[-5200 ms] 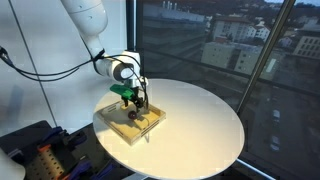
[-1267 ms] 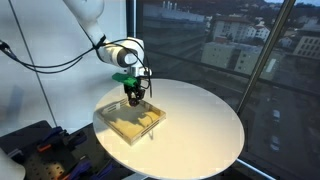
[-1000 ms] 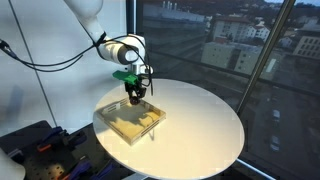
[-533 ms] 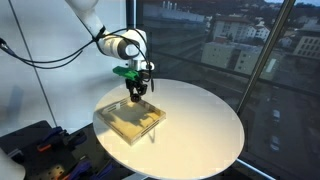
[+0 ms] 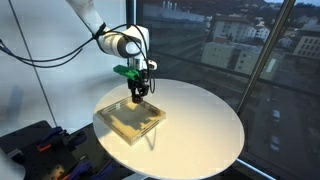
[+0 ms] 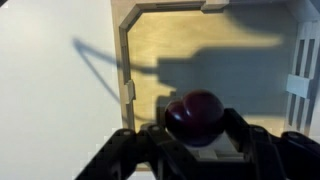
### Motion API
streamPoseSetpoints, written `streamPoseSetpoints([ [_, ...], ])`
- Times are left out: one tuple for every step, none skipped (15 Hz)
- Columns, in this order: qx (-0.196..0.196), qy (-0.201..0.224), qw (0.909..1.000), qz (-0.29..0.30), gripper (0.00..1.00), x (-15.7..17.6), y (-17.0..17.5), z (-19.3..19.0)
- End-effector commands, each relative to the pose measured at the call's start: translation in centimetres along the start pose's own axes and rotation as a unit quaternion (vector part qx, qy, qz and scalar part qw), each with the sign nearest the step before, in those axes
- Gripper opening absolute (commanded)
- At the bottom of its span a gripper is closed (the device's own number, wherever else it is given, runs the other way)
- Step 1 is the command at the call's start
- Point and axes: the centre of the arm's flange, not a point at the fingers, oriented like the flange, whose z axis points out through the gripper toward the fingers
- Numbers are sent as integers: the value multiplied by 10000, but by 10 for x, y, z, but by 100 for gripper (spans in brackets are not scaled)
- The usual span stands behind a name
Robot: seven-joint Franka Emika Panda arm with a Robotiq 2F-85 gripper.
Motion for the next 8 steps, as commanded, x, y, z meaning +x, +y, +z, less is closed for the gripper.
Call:
streamPoseSetpoints([
  [-64,-14,9997,252,36,-11,21,-9],
  [-62,-13,9995,296,36,-12,26,-7],
  [-62,-12,9994,333,36,-12,32,-6],
  [-60,-16,9993,377,36,-12,36,-4],
  [-56,-14,9991,421,36,-12,42,-3],
  [-58,-19,9989,455,36,-12,47,-1],
  [-64,-19,9987,499,36,-11,52,-1],
  [-62,-16,9985,540,36,-11,57,0],
])
